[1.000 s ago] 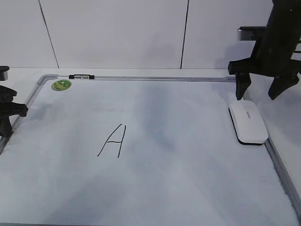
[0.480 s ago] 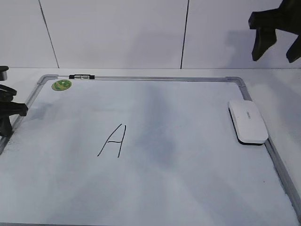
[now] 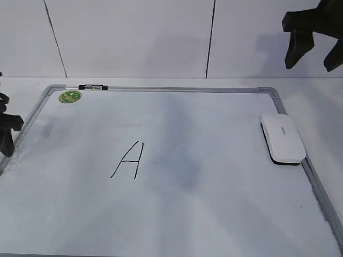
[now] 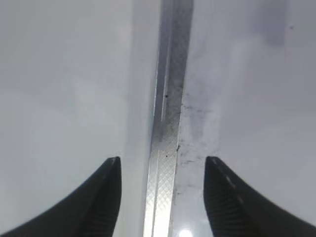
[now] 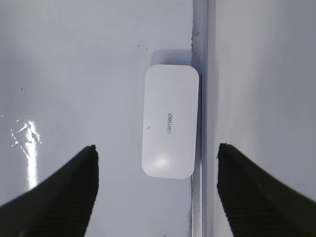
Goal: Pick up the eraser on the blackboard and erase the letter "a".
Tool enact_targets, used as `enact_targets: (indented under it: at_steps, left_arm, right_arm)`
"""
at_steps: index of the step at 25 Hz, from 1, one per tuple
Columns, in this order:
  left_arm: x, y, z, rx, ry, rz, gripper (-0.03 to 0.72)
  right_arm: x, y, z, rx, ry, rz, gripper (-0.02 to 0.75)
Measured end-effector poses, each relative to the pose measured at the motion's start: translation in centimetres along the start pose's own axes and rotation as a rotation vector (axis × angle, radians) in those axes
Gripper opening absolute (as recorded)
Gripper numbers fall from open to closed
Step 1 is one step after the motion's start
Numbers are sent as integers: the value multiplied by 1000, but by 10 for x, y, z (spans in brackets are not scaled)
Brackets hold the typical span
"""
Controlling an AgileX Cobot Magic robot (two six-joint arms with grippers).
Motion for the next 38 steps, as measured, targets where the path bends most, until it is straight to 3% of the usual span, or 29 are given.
enact_targets:
  at_steps: [12, 21, 30, 38]
  left_arm:
    - [-112, 12, 2, -2, 45, -272, 610]
    - [-189, 55, -5, 47, 89, -422, 624]
    - [-229, 98, -16, 156, 121, -493, 623]
    - [-257, 138, -1, 137, 127, -534, 619]
  right_arm:
    - [-51, 8, 1, 2, -31, -114, 593]
    - [-143, 39, -3, -4, -65, -336, 593]
    - [-228, 97, -9, -7, -117, -559, 593]
    - [-234, 178, -14, -27, -166, -587, 593]
Point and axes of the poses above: a point on each arm's last joint axis where the gripper is mounted, x pointing out along that axis toward the gripper, z along the wrist's bending axis when the last joint is at zero, y = z × x, the point moved 4 cm from there along x, pointing out along that axis toward the gripper, and after that the axes turned 2 degrees about -x, right-handed, at the moved point
